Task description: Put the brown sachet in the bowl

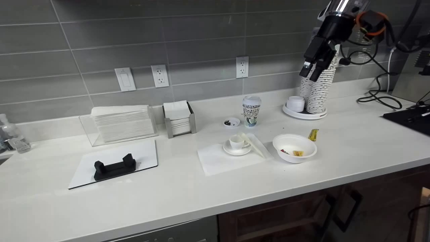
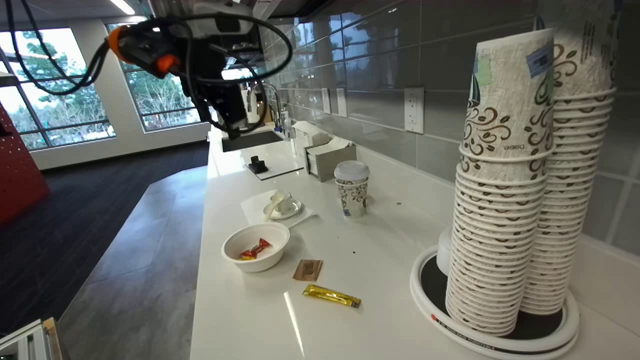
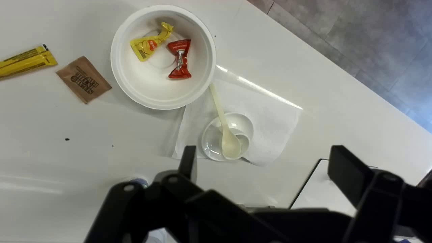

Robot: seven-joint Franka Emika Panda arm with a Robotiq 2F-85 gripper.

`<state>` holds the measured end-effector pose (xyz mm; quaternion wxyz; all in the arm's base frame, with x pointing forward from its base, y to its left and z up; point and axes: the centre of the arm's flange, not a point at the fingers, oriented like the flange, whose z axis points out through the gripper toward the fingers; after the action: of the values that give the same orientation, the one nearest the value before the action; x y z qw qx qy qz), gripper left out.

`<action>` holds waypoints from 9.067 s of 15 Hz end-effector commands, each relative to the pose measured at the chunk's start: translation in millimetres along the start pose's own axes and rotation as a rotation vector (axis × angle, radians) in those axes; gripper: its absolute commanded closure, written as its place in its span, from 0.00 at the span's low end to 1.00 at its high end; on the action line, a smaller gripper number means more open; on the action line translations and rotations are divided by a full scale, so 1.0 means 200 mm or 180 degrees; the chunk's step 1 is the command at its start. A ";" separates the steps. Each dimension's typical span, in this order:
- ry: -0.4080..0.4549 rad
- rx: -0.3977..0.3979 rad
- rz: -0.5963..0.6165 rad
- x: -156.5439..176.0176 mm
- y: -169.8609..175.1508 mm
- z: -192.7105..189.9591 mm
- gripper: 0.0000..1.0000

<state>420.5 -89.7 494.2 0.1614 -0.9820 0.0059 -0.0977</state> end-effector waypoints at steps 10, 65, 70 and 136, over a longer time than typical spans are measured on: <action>0.0080 0.0114 0.0066 0.32 0.76 0.46 0.00; -0.0745 -0.0170 -0.0885 -0.02 1.07 1.29 0.02; -0.0639 -0.0214 -0.1005 -0.02 1.03 1.26 0.10; -0.0422 0.0500 -0.1072 -0.31 0.60 0.49 1.00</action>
<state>408.1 -196.5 334.5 0.1952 -0.9666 -0.1602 -0.0436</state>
